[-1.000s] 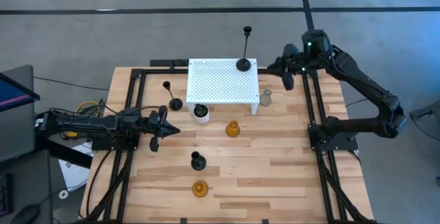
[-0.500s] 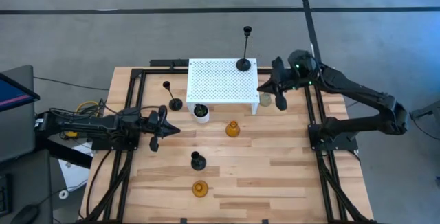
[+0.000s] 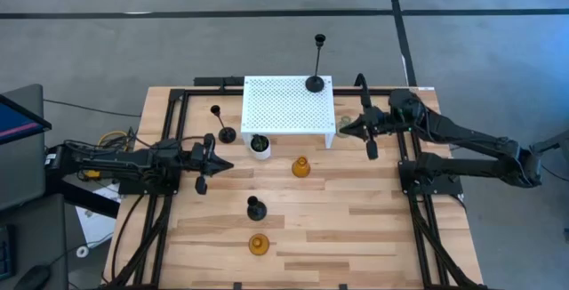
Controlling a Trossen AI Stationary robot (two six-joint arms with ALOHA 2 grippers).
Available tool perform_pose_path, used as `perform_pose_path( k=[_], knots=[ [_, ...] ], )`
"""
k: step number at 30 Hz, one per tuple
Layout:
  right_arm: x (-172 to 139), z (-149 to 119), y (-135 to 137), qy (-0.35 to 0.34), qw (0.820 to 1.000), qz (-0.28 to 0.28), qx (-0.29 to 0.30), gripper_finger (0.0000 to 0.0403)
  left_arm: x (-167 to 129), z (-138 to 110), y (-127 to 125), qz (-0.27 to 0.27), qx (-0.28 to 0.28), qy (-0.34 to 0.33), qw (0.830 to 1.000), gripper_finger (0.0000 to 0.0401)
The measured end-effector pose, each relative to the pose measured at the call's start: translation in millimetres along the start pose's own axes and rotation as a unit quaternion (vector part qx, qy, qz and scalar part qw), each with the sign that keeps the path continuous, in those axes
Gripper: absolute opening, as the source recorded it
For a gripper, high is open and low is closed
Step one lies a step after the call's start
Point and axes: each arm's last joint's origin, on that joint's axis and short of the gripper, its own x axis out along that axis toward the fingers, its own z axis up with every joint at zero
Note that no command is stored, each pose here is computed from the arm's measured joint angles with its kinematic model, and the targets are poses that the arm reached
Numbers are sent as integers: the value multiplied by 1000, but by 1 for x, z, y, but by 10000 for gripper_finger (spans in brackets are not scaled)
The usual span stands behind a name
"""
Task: Pick & Place candle stick holders
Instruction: Put the top black candle holder on the shelf aligned with the other black candle holder
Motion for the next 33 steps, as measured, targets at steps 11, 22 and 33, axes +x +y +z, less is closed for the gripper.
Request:
perform_pose_path(
  k=[11, 22, 33],
  knots=[
    [4, -36, 16, -46, 999, 24, 15, 1, 0, 0, 0, 0, -6, -2, 1000, 9],
    [8, -50, 18, -52, 998, 27, 30, 0, 0, 0, 0, 0, -5, -1, 1000, 8],
    [12, -79, 20, -58, 996, 7, 67, 0, 0, 0, 0, 0, -6, -1, 1000, 10]
  ],
)
